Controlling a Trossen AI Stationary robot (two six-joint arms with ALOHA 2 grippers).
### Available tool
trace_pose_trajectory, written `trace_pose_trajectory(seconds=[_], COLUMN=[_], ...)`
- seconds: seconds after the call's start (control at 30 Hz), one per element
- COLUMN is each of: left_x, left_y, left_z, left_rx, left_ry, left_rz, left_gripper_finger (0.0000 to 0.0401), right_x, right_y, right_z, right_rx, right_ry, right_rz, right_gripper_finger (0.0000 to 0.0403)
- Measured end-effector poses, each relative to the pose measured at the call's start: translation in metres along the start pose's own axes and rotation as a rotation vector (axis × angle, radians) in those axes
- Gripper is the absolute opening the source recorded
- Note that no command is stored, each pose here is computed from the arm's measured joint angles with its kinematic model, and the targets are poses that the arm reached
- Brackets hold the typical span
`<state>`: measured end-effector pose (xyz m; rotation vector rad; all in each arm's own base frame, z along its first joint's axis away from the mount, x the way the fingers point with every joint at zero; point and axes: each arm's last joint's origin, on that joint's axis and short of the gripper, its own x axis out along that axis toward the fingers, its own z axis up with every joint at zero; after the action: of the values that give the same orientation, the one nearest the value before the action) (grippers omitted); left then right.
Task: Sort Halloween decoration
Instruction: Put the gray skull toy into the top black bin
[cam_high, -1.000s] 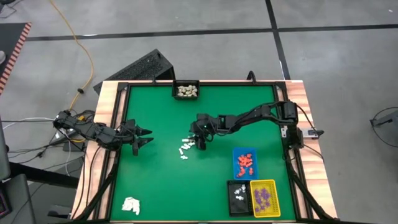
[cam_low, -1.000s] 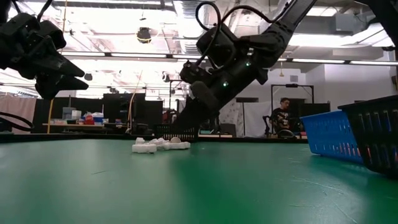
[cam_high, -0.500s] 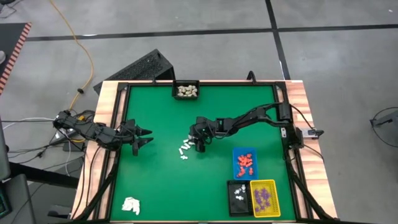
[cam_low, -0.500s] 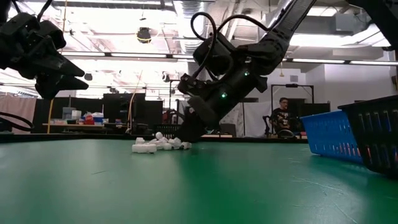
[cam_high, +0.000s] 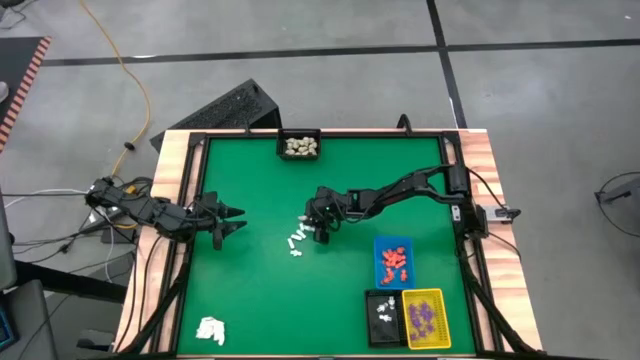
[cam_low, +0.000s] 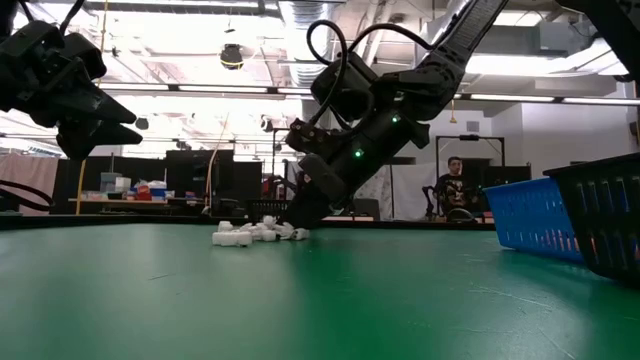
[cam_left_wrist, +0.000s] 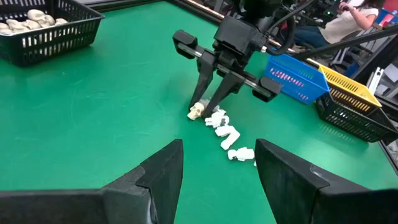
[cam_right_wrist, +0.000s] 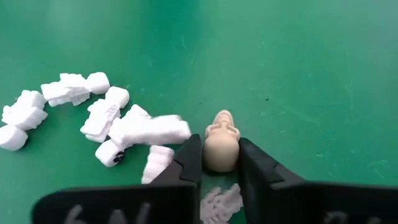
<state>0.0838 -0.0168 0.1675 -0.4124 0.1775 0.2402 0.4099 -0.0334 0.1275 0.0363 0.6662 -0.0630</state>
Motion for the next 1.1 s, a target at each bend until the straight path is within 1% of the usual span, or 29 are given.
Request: trace_pose_trajectory(seconds=[0.1,0.33,0.6,0.7,0.83,0.97,1.1], left_x=[0.000,0.000,0.000,0.000,0.000,0.000,0.000], left_y=[0.000,0.000,0.000,0.000,0.000,0.000,0.000], left_z=[0.000,0.000,0.000,0.000,0.000,0.000,0.000], left_rx=[0.000,0.000,0.001,0.004,0.017,0.017,0.019], left_ry=[0.000,0.000,0.000,0.000,0.000,0.000,0.000], left_rz=[0.000,0.000,0.000,0.000,0.000,0.000,0.000], left_gripper_finger=[0.0189,0.0189,0.0189,0.0189,0.0189,0.0189,0.0189], right_x=[0.000,-0.005,-0.010,-0.012,-0.017,-0.024,-0.033], right_y=[0.000,0.001,-0.002,-0.010,-0.027,-0.054,-0.084], right_z=[0.000,0.005,0.032,0.044,0.063,0.081,0.092], right_rx=[0.000,-0.002,-0.009,0.000,0.027,0.068,0.130], right_ry=[-0.002,-0.020,-0.102,-0.136,-0.192,-0.249,-0.293], right_rz=[0.000,0.001,-0.006,-0.066,-0.206,-0.327,-0.382], right_gripper_finger=[0.0050,0.0048,0.0047,0.0046,0.0046,0.0046,0.0046])
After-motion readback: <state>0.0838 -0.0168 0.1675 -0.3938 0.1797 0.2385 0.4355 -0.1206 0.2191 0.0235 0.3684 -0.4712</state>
